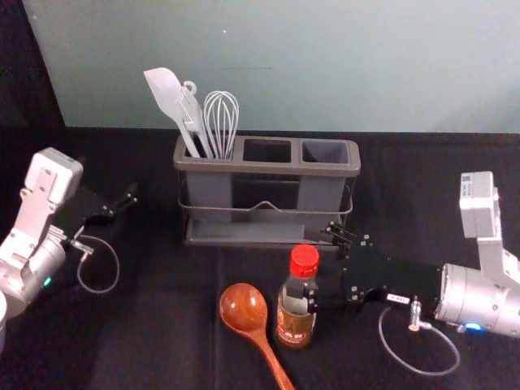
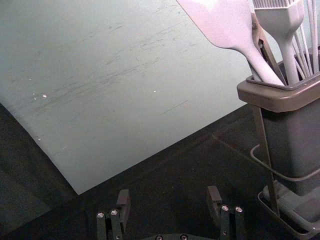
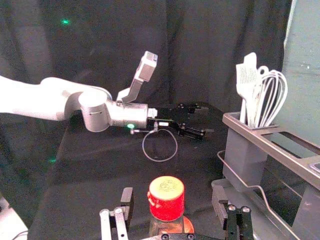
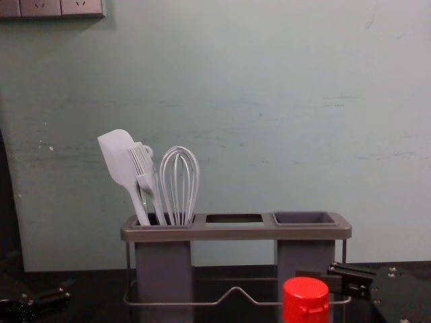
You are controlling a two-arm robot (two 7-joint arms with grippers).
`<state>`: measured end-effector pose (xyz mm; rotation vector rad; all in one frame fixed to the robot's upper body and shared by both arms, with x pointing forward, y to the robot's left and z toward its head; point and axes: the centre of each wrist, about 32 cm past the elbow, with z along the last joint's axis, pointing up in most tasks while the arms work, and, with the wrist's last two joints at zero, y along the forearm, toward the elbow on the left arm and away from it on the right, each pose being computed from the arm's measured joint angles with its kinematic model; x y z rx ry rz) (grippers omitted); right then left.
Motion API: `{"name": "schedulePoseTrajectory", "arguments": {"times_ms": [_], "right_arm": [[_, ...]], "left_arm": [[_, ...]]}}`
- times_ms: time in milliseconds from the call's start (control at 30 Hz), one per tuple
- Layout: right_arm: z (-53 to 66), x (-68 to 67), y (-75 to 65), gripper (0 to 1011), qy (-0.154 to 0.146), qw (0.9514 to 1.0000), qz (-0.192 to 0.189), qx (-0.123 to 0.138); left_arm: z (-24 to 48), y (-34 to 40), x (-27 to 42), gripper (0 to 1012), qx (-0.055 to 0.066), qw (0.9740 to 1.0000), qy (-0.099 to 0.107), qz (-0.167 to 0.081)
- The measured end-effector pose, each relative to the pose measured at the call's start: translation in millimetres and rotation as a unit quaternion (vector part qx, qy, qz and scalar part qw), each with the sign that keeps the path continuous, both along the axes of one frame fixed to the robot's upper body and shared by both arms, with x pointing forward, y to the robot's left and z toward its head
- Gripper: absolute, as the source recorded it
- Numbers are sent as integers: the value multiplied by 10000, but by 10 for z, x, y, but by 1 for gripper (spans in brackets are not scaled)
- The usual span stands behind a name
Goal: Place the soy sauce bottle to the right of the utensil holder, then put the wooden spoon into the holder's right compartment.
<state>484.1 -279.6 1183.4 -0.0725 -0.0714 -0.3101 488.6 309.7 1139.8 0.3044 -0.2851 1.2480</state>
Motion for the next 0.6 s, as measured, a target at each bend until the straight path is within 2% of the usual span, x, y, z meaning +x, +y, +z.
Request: {"name": "schedulePoseTrajectory", "arguments": {"times_ms": [233, 433, 600], "right_arm": [[2, -1, -2, 997, -9, 10000, -1, 0], [4, -2, -2, 889, -14, 10000, -1, 1], [5, -3, -3, 735, -15, 10000, -2, 1]], "left_arm": [[0, 0, 0, 1005, 0, 10000, 0, 0], [0, 0, 0, 1005, 0, 10000, 0, 0], [0, 0, 0, 1005, 0, 10000, 0, 0]]}}
